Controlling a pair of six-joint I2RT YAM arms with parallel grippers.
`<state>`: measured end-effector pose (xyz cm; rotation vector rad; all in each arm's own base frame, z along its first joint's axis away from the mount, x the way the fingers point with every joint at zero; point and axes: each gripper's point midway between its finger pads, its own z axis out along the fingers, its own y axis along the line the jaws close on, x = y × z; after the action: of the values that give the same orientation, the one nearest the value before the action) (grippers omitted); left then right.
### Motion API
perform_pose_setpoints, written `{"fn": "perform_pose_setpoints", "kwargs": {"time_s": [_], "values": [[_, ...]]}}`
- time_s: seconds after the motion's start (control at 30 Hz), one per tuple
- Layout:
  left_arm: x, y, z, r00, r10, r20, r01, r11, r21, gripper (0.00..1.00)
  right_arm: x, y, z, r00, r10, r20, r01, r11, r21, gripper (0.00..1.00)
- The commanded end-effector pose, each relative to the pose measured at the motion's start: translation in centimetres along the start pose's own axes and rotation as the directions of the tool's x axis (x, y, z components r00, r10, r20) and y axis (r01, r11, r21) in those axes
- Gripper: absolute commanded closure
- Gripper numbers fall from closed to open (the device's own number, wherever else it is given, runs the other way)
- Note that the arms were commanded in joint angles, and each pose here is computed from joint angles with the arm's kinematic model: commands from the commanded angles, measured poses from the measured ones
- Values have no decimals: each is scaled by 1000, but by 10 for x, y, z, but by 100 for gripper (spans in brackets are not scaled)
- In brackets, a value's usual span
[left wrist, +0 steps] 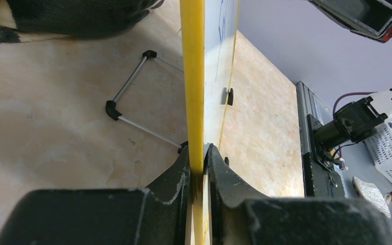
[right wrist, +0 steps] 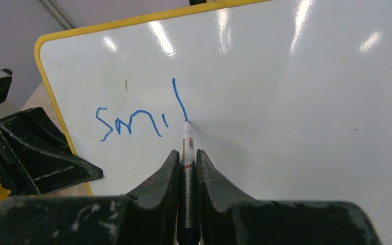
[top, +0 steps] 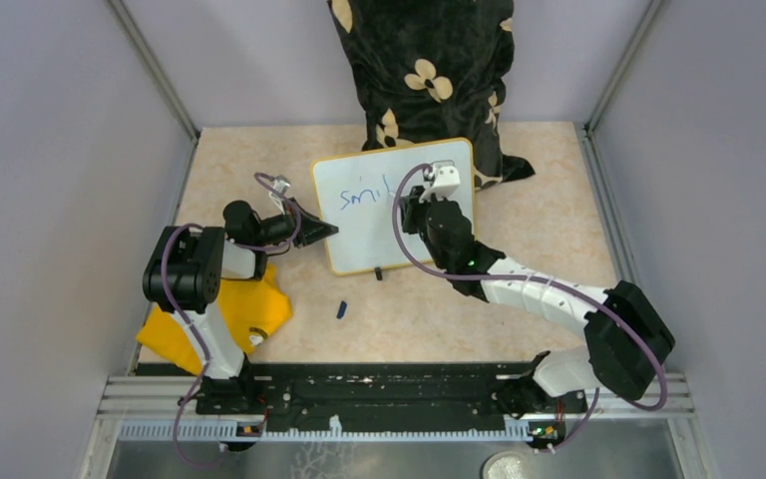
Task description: Write a sentence on the whiteboard
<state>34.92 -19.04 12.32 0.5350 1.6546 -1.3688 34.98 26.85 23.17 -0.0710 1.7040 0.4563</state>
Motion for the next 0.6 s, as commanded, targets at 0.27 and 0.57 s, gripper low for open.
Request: {"fn": "perform_pose_setpoints", "kwargs": {"time_s": [0.27,0.57], "values": [[8,9,3,1000,18,-13,-18,1000,-15,100,5,-12,-13,1000,13,-22,-13,1000,23,100],[7,9,3,1000,18,-12,-18,1000,-14,100,-19,-9,-22,998,41,40,-41,999,2,100]]}}
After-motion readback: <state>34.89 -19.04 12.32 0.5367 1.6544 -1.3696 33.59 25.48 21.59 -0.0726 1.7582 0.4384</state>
